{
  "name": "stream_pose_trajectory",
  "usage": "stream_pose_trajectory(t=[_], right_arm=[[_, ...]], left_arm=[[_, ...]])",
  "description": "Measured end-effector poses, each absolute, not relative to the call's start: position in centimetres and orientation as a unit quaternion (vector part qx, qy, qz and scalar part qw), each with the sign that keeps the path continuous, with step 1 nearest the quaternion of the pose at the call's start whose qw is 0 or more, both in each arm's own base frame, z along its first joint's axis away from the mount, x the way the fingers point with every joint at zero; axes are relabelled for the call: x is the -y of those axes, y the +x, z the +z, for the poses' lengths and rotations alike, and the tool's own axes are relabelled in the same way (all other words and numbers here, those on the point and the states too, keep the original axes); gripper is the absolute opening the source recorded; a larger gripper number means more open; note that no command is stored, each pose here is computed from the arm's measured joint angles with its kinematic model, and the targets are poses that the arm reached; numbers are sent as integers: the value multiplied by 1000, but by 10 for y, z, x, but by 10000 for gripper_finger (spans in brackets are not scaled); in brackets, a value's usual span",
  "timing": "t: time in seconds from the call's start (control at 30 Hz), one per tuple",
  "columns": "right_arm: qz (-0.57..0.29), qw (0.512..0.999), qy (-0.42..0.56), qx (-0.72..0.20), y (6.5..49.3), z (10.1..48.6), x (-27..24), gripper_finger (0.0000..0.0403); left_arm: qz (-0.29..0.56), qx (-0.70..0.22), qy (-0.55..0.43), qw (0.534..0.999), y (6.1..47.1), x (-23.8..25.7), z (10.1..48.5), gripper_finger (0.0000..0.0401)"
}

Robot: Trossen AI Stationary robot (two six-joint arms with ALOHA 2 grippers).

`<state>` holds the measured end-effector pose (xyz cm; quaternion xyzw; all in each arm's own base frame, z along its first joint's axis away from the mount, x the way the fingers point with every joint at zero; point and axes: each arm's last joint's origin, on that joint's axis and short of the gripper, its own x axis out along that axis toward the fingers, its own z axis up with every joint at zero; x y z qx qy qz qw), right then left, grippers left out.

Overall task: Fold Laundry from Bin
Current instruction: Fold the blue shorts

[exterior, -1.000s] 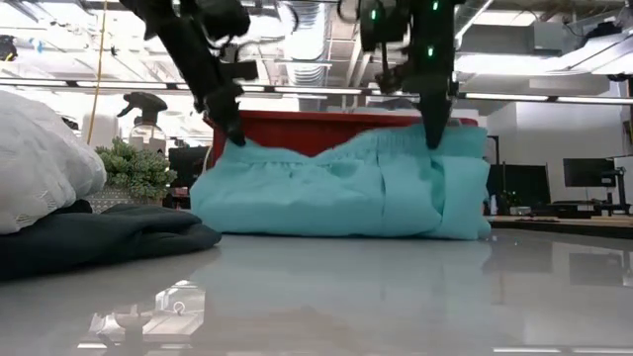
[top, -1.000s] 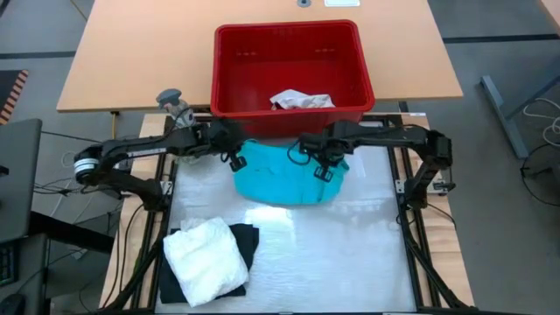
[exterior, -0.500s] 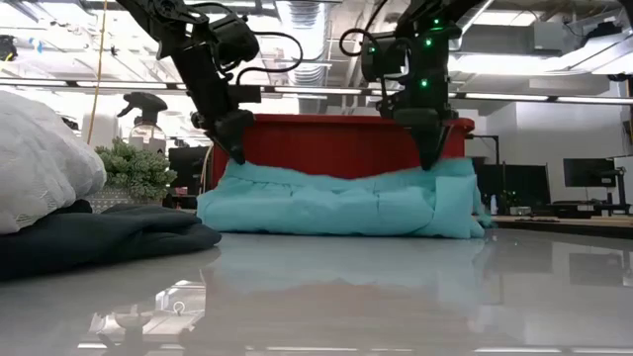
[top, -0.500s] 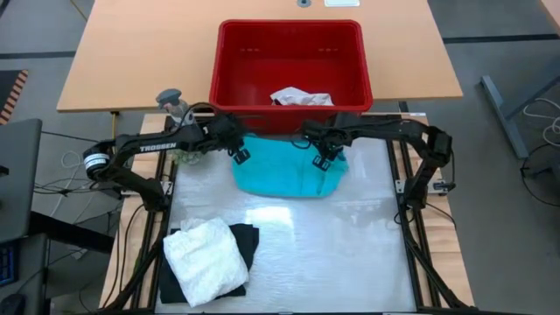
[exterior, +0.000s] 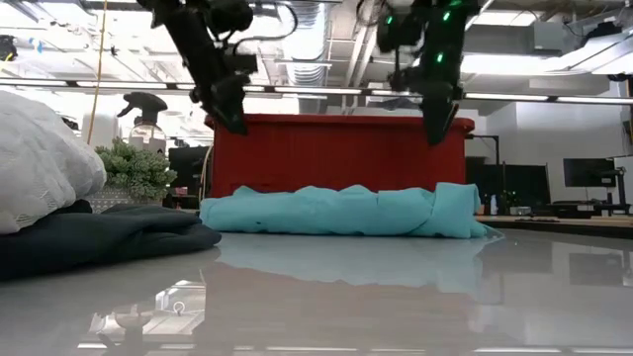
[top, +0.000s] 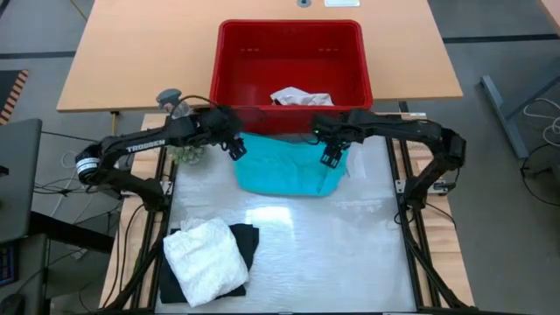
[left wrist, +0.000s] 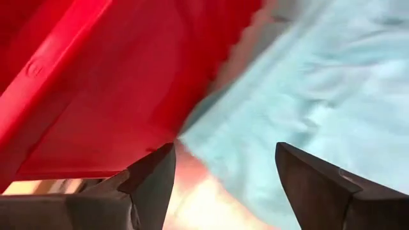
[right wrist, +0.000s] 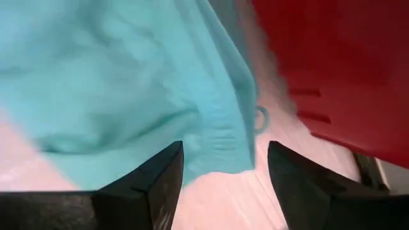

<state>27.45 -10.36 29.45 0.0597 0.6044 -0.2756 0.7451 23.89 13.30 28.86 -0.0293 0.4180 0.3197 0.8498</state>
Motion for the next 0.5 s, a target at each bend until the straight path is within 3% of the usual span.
stream_pose_trajectory(t=[0.2,0.33,0.5], right_arm=[[-143,844,14,-518,293,317,50,250],[-78,859,-93,-497,324,301,1,250],[-72,854,-170,-486,361,270,-32,250]], left_arm=[[247,-403,-32,881,222,-108,328,254],[243,-380,-33,892,201,-92,356,254],[279,-327,-42,902,174,-80,377,254]])
